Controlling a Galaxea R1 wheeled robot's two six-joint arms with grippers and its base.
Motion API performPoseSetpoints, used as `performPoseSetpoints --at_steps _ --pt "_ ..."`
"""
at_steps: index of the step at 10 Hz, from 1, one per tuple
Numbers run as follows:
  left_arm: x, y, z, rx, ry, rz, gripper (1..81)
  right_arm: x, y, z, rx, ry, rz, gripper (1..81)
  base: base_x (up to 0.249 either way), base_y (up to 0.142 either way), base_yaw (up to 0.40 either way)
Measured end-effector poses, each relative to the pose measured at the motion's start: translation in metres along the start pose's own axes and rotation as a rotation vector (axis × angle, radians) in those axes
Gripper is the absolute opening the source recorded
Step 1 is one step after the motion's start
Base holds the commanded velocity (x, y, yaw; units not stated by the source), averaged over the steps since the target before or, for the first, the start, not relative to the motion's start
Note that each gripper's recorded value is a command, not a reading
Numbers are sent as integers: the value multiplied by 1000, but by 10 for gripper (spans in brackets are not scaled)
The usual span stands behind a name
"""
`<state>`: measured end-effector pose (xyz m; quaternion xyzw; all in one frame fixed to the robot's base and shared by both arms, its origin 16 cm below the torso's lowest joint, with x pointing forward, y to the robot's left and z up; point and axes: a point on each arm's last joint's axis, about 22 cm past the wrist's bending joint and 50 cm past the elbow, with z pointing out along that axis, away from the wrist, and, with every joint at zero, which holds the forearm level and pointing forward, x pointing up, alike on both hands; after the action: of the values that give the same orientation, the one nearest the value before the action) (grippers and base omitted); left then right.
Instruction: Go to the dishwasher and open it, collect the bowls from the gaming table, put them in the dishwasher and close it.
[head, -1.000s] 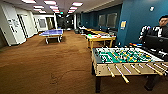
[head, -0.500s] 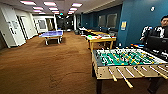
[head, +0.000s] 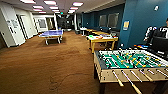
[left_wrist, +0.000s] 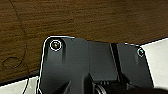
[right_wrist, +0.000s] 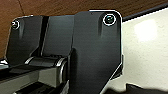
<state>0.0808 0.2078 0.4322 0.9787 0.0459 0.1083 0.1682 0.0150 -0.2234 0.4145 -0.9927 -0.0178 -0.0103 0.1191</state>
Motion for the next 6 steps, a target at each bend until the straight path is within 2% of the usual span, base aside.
performPoseSetpoints --at_steps 2,3,4,6 --pt "11 -2 1 4 18 4 811 12 -1 0 2 23 -3 811 156 79 0" --pt "1 -9 -3 13 7 3 811 5 -8 1 10 14 -2 811 159 79 0" --pt "-3 -20 -6 30 -5 2 811 0 -27 5 37 5 -2 811 158 79 0" --pt "8 4 2 -5 15 2 811 9 2 -1 -2 19 -4 811 159 79 0"
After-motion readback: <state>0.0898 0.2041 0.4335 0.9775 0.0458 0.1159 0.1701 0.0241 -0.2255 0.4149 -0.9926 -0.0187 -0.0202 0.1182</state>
